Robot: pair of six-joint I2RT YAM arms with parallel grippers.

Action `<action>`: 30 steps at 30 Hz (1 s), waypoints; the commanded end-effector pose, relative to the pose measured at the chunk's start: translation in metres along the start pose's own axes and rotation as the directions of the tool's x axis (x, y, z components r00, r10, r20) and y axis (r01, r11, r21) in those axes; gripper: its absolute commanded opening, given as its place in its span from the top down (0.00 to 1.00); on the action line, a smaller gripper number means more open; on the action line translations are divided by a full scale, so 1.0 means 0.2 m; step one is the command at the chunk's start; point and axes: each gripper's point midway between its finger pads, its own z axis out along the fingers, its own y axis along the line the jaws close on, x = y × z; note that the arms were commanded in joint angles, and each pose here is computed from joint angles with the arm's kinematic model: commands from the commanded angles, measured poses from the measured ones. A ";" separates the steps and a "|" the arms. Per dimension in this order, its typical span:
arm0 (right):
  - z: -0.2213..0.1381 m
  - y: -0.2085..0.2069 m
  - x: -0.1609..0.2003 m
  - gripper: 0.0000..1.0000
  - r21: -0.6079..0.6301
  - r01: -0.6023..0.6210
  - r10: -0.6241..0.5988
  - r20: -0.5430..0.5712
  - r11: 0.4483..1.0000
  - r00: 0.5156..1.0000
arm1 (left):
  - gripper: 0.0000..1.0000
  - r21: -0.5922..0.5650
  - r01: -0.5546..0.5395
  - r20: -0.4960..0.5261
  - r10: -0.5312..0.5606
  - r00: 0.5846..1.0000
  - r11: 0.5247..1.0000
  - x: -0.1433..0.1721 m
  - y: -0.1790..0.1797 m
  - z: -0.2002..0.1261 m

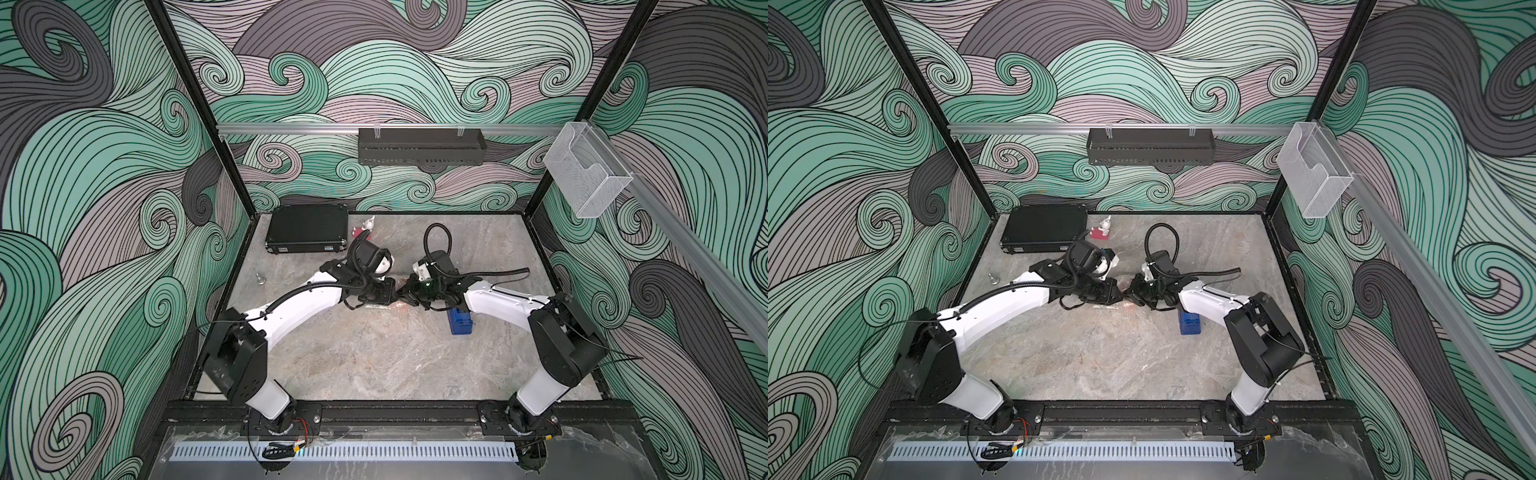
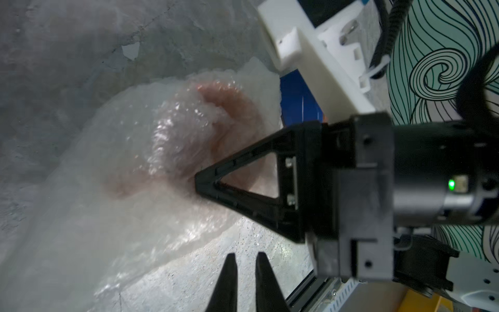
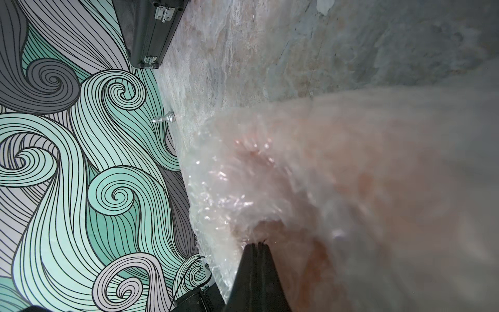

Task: Wrap mugs in bubble wrap
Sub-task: Stick the tape on the bubble wrap.

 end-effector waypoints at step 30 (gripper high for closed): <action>-0.11 0.07 -0.03 0.81 0.078 0.090 -0.092 0.018 0.993 0.996 | 0.87 -0.063 0.015 -0.132 -0.023 0.991 0.998 0.14 0.18 0.25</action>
